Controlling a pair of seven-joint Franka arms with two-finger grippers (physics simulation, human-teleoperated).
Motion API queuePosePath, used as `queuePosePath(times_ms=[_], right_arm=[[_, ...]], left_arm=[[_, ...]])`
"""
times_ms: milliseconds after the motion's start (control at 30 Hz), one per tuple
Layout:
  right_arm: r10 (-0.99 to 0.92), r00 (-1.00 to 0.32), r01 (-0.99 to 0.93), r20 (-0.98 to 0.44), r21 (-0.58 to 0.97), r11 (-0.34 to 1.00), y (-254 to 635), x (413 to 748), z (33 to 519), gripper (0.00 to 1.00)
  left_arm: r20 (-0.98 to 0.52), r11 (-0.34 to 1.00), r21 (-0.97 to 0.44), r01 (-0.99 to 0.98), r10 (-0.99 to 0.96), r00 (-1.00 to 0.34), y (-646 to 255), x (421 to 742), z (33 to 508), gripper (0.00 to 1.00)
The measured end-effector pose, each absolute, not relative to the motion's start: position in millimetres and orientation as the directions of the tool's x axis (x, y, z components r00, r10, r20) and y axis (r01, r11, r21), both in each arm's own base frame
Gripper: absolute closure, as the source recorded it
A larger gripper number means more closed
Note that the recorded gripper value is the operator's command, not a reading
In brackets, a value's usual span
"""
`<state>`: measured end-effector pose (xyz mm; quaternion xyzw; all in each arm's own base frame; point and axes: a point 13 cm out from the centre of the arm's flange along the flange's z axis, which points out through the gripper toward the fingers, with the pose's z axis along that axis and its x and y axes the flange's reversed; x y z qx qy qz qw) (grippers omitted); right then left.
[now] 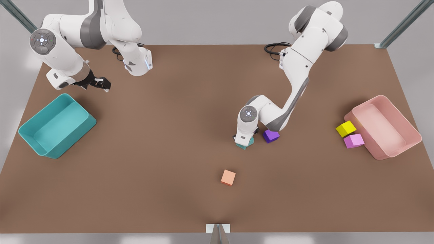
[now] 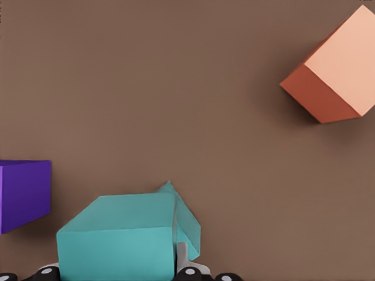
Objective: Stack the two blue cubes on top of each other
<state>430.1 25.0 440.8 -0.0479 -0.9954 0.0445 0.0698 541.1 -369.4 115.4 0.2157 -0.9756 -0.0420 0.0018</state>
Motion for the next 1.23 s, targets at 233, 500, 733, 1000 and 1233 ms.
queuePosePath(times_ms=[233, 500, 733, 1000, 1233], right_arm=[[0.101, -0.986, 0.089, 0.134, -0.095, 0.991, 25, 430, 441, 0.00], [0.101, -0.986, 0.089, 0.134, -0.095, 0.991, 25, 430, 441, 0.00], [0.101, -0.986, 0.089, 0.134, -0.095, 0.991, 25, 430, 441, 0.00], [0.101, -0.986, 0.088, 0.134, -0.095, 0.992, 25, 430, 441, 0.00], [0.101, -0.986, 0.089, 0.134, -0.096, 0.991, 25, 430, 441, 0.00]], left_arm=[[-0.016, 0.875, 0.080, -0.478, -0.479, -0.878, -369, 537, 118, 0.38], [-0.003, 0.848, 0.063, -0.526, -0.527, -0.850, -377, 534, 121, 0.00], [-0.013, 0.831, 0.053, -0.554, -0.554, -0.832, -376, 538, 135, 0.00], [-0.071, 0.699, -0.122, -0.704, -0.714, -0.697, -274, 636, 440, 0.00], [0.055, 0.726, 0.033, -0.687, -0.688, -0.724, -79, 607, 457, 0.00]])
